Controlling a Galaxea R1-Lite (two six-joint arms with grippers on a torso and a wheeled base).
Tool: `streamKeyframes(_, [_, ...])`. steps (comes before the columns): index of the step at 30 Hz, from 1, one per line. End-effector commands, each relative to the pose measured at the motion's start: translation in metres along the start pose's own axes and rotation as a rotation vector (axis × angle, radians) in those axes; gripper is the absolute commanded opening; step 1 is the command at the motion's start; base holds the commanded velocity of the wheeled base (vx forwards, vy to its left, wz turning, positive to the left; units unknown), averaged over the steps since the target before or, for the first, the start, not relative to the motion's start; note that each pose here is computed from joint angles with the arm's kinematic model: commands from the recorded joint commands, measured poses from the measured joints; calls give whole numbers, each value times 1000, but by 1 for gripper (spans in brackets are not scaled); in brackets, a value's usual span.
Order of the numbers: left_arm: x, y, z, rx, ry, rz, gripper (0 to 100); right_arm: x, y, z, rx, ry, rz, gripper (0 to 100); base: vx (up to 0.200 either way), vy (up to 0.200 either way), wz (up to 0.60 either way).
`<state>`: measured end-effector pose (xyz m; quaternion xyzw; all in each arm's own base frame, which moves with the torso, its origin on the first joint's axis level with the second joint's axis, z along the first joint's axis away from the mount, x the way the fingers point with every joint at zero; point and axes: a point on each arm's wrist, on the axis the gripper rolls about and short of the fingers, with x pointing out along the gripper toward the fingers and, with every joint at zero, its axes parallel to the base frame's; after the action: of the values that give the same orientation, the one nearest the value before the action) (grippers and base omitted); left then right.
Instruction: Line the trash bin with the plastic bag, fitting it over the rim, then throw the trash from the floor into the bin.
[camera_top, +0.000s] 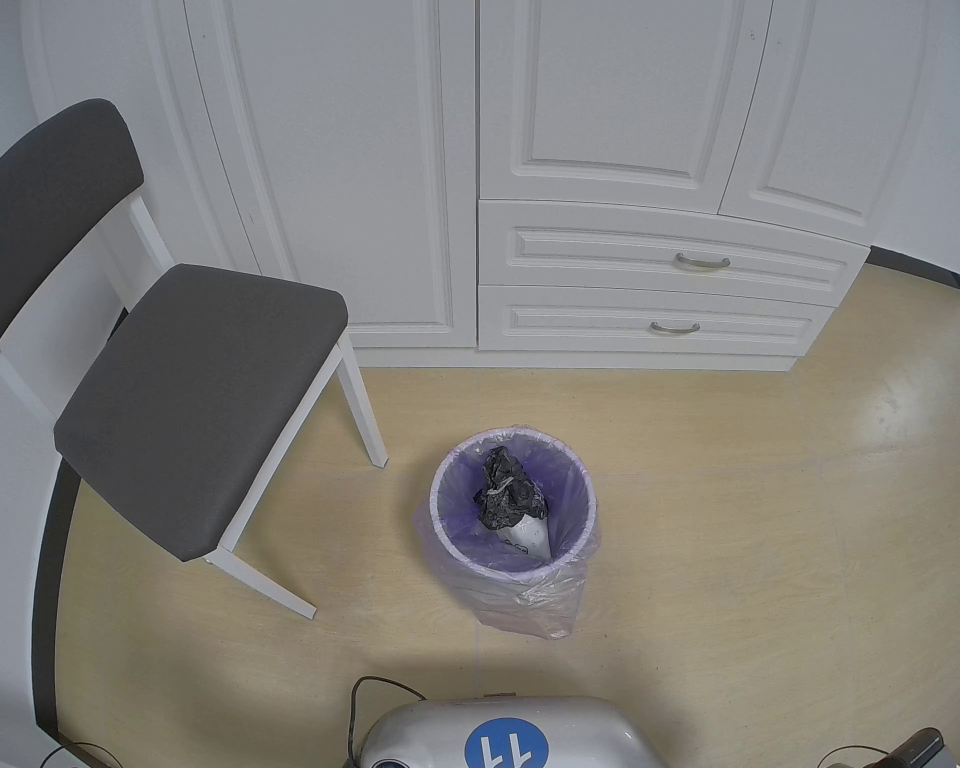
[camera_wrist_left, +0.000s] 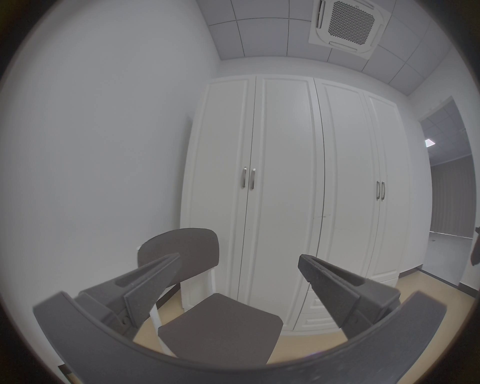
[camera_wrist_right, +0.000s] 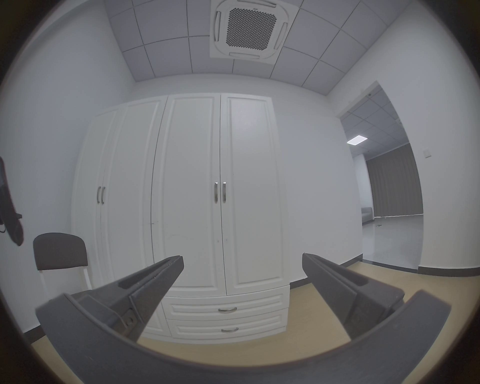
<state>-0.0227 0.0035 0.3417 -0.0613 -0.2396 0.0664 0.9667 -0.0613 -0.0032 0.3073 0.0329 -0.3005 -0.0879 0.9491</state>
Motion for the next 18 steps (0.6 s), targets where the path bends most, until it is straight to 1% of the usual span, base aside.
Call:
streamKeyframes(1, [-49, 5, 3, -5, -61, 25, 100, -54, -17, -9, 50, -89, -20, 100, 0, 0, 0])
streamKeyframes(4, [-64, 8, 4, -7, -59, 26, 100, -69, -30, -16, 79, -60, -40, 100, 0, 0, 0])
streamKeyframes(7, [-75, 10, 1, -9, -42, 18, 100, -70, -33, -13, 102, -54, -130, 100, 0, 0, 0])
streamKeyframes(11, [-85, 11, -3, -16, -32, 27, 100, -72, -36, -6, 110, -68, -145, 100, 0, 0, 0])
streamKeyframes(13, [-93, 12, -3, -38, -33, 28, 100, -74, -37, 2, 95, -75, -148, 100, 0, 0, 0])
streamKeyframes(16, [-97, 13, -4, -58, -33, 29, 100, -76, -38, 5, 67, -61, -158, 100, 0, 0, 0])
streamKeyframes(18, [-103, 13, -3, -60, -50, 28, 100, -78, -35, 5, 41, -61, -164, 100, 0, 0, 0])
